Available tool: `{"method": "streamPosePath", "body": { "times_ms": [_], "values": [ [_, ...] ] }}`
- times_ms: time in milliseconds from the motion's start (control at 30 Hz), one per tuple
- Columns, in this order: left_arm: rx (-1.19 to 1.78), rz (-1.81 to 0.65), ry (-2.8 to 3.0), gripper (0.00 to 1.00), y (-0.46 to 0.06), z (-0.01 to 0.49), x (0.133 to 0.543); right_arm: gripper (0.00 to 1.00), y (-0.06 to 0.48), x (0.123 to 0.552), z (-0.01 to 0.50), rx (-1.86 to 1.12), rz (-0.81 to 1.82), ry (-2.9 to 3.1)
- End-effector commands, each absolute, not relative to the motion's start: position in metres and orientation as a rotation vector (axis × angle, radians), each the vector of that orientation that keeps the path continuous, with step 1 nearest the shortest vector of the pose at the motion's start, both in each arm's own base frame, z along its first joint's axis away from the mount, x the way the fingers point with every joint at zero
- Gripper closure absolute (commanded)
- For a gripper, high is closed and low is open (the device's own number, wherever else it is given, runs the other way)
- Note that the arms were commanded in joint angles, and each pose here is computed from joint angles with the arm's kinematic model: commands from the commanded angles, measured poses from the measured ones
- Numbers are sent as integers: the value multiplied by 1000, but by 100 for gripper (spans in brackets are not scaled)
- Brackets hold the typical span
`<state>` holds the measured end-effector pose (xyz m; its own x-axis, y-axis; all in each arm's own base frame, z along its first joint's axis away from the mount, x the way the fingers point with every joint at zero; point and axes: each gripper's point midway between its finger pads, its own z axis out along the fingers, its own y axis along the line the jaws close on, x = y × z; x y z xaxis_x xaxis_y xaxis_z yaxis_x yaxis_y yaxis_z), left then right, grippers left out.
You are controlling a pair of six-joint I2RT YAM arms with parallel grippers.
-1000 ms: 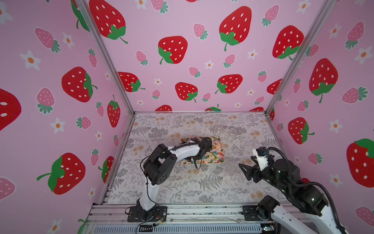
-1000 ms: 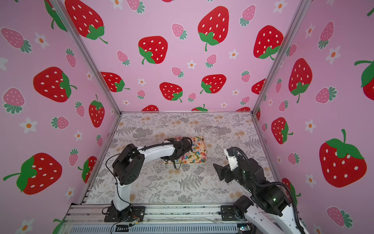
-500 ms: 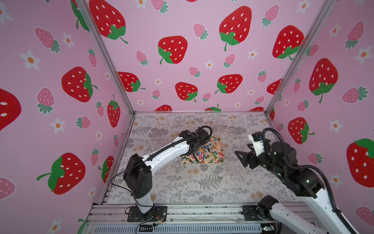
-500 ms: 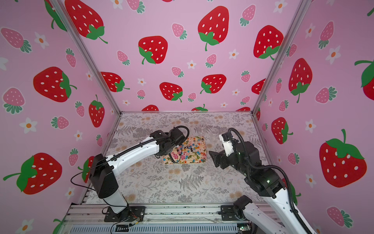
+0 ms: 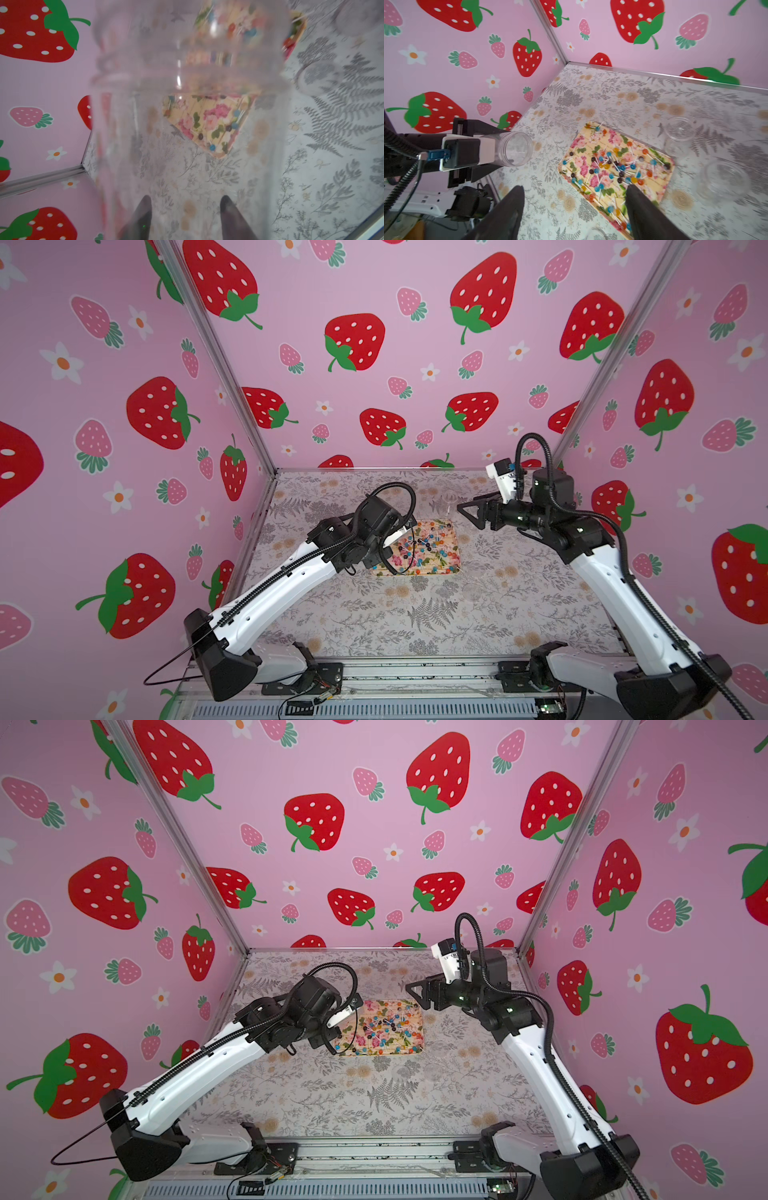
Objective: Pour the candies out of the jar
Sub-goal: Place the jar at the center of the board.
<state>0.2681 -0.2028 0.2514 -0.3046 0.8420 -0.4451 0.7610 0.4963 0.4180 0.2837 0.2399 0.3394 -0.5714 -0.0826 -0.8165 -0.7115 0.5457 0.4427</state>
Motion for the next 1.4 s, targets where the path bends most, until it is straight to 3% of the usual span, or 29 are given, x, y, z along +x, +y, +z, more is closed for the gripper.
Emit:
{"method": "streamPosePath", "body": {
  "times_ms": [0,367,700,1233,1367],
  "values": [
    [1261,-115,2087,51,-235,256,261,23,266,274,359,-723,1279,1948],
    [1189,-521,1946,51,-269,277,255,36,300,262,334,-867,1458,2000],
    [1214,-560,1953,50,-273,269,256,47,315,255,321,-914,1507,2025],
    [1253,-548,1959,50,-275,264,258,57,327,248,314,-981,1509,2047],
    [1264,-550,1955,50,-275,264,257,64,329,247,308,-998,1502,2066]
  ]
}}
